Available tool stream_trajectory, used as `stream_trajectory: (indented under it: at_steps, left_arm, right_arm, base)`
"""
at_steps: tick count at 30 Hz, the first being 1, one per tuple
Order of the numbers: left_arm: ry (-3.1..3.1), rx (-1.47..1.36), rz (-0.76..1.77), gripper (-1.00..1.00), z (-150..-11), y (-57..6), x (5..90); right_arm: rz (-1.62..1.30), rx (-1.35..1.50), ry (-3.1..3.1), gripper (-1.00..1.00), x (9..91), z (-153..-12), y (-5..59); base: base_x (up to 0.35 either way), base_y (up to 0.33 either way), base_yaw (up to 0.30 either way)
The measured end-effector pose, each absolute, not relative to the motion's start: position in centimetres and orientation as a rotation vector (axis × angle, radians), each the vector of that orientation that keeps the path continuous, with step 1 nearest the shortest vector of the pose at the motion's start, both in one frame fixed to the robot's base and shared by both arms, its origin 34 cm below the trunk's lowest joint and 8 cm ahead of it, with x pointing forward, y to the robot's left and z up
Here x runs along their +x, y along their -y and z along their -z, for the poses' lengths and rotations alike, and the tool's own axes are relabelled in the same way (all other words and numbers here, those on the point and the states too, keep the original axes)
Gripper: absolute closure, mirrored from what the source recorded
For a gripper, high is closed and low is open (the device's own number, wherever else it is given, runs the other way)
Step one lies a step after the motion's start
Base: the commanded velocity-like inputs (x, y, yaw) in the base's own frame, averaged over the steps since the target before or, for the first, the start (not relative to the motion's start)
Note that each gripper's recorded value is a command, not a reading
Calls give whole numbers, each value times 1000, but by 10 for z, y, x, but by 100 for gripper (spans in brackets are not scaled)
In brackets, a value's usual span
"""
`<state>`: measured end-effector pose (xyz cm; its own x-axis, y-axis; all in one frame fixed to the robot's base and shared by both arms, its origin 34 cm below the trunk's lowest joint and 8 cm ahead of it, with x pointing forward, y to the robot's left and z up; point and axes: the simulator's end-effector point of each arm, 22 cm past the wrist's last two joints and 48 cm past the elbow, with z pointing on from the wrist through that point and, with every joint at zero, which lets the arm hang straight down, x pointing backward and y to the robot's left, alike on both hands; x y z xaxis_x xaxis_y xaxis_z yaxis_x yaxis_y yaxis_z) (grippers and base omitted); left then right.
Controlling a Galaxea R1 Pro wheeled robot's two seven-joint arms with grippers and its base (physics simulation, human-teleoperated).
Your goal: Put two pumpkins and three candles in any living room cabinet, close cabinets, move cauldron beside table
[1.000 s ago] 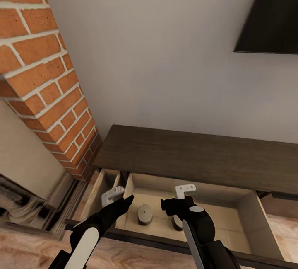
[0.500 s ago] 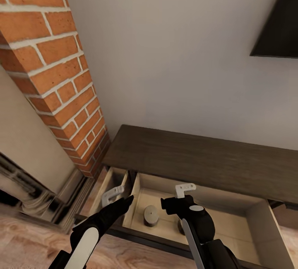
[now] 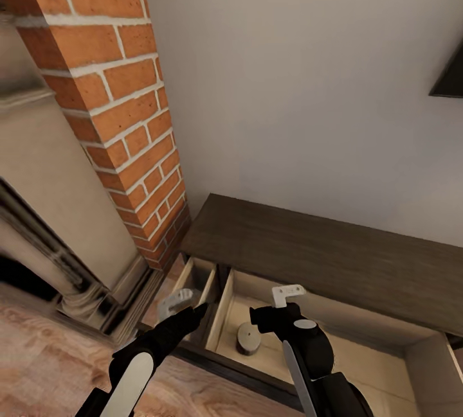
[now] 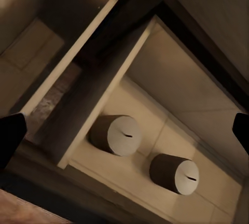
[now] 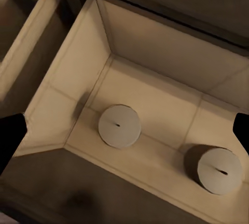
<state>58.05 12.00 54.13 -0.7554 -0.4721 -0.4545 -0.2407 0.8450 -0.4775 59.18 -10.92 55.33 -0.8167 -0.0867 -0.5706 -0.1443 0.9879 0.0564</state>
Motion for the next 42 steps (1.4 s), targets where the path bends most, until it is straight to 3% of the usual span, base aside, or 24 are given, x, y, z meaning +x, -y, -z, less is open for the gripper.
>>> stream_trajectory:
  at_steps: [16,27,42]
  left_arm:
    - [-2448,-529,494,-100,-538,-129,572]
    - [-2445,-525,486,-100,-539,-131,572]
    - [-2436,-537,484,-100,-540,-133,572]
  right_arm:
    - [-126,-160,-2516,-100,594,-560,110]
    - [-125,-160,-2509,-100,595,-563,110]
    - [-123,-160,-2497,-100,596,-569,110]
  base:
    - [-3,-2,261]
    - [-238,-102,272]
    - [-7,-2,279]
